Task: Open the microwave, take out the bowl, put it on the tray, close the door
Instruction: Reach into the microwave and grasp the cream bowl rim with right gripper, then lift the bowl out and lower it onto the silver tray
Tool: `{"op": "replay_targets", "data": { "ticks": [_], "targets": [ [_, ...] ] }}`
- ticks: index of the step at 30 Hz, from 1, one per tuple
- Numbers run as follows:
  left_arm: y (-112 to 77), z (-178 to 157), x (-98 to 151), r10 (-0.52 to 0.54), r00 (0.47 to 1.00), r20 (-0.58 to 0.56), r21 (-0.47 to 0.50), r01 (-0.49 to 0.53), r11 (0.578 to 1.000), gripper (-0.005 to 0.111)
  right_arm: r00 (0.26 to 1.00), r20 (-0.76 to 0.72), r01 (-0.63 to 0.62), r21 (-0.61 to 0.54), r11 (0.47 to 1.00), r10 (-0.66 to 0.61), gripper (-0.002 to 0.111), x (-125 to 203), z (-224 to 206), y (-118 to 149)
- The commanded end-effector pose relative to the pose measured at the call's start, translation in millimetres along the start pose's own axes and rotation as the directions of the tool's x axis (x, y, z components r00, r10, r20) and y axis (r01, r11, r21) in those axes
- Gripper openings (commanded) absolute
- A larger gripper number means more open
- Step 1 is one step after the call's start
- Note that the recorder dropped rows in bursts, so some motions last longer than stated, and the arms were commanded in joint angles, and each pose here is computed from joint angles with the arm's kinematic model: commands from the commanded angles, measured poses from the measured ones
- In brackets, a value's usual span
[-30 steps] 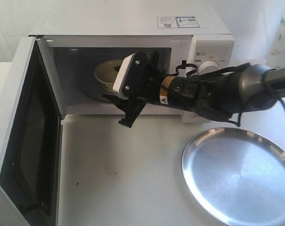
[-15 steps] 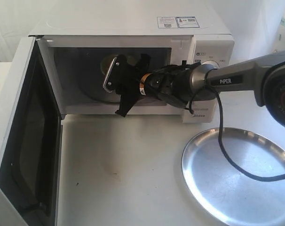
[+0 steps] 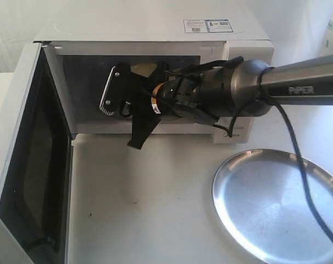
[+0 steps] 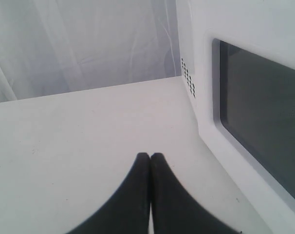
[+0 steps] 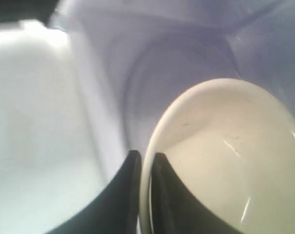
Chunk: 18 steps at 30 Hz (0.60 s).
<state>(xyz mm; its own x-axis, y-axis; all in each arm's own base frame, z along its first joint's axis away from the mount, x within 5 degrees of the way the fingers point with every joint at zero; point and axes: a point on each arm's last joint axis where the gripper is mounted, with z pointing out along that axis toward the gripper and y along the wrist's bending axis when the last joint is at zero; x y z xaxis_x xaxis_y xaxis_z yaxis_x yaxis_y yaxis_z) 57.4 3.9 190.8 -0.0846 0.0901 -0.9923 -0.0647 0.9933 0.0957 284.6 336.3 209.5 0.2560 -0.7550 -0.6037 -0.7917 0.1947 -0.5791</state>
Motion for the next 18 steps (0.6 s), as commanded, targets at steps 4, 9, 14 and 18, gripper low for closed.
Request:
{"op": "replay_targets", "data": {
  "ticks": [4,9,14,18],
  "targets": [
    [-0.3,0,-1,-0.007,1.0,0.01,0.006,0.007,1.0,0.0,0.986,-0.167,-0.033,-0.119,0.992,0.013,0.0,0,-64,51],
    [-0.3,0,-1,-0.007,1.0,0.01,0.006,0.007,1.0,0.0,0.903,-0.423,-0.141,-0.117,0.983,0.079,0.0,34,-109,65],
    [-0.3,0,-1,-0.007,1.0,0.01,0.006,0.007,1.0,0.0,0.837,-0.518,-0.234,-0.049,0.971,0.176,0.0,68,-144,71],
    [-0.3,0,-1,-0.007,1.0,0.01,0.006,0.007,1.0,0.0,0.798,-0.546,-0.283,0.037,0.958,0.257,0.0,86,-155,69]
  ]
}}
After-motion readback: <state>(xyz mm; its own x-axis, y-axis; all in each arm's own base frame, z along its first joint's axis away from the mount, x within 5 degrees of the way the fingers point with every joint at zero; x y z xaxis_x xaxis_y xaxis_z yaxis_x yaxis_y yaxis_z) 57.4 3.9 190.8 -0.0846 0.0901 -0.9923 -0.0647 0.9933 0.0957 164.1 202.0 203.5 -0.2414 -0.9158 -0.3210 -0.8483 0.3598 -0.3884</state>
